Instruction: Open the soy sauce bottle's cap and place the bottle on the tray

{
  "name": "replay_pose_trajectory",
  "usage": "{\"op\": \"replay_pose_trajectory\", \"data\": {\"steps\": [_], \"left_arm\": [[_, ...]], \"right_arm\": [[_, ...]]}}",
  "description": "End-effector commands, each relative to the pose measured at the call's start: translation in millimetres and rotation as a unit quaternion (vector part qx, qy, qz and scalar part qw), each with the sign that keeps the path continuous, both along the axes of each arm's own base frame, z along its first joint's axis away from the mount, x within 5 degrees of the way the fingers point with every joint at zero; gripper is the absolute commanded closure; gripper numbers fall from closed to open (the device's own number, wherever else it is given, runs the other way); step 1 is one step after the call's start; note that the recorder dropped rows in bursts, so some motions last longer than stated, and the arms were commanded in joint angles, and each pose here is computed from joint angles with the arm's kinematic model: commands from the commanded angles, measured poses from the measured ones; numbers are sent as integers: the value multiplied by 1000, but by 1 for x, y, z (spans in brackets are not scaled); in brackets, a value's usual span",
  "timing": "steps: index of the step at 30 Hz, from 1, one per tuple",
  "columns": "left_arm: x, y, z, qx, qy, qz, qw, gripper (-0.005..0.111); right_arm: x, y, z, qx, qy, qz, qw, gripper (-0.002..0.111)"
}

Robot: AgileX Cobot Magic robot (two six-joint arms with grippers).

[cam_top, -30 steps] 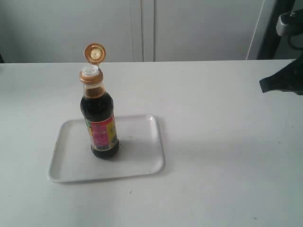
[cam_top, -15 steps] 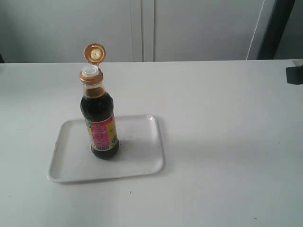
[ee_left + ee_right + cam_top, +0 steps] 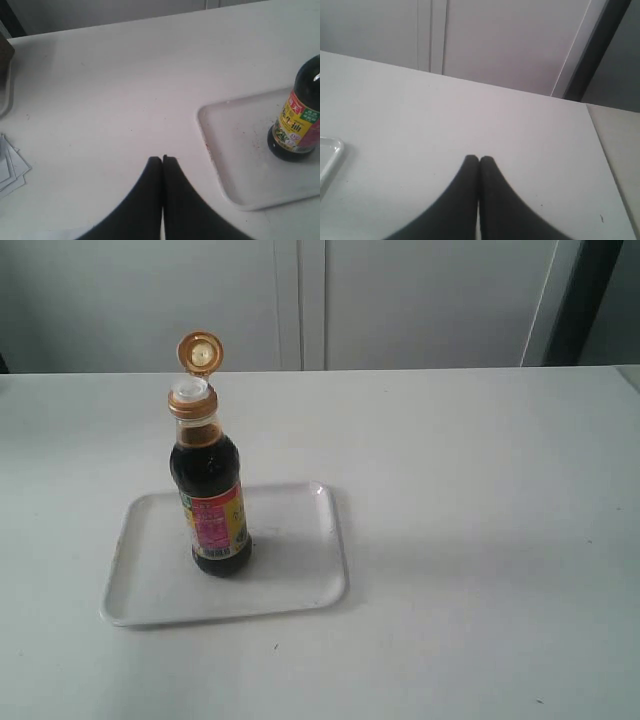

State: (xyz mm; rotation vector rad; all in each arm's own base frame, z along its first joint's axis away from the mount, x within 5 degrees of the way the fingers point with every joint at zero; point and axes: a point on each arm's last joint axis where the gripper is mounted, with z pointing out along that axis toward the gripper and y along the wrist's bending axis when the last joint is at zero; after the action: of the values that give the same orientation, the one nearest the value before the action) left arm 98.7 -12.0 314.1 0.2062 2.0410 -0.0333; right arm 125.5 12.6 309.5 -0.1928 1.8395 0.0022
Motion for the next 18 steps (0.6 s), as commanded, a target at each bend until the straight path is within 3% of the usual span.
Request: {"op": "replay_pose_trajectory", "data": {"steps": [1,7,18], "left_arm": [[-11,1,-8,-15,-17,3,1000,107],[-24,2,-23,-16,-31,3,999,107],[-46,4,-24,-22,-98,3,995,107]], "right_arm": [[-17,-2,-8,8,-41,-5,999,108],[-34,-3,-18,34,-64,-5,997,108],[-48,-5,-32,45,-124,-10,991,108]]}}
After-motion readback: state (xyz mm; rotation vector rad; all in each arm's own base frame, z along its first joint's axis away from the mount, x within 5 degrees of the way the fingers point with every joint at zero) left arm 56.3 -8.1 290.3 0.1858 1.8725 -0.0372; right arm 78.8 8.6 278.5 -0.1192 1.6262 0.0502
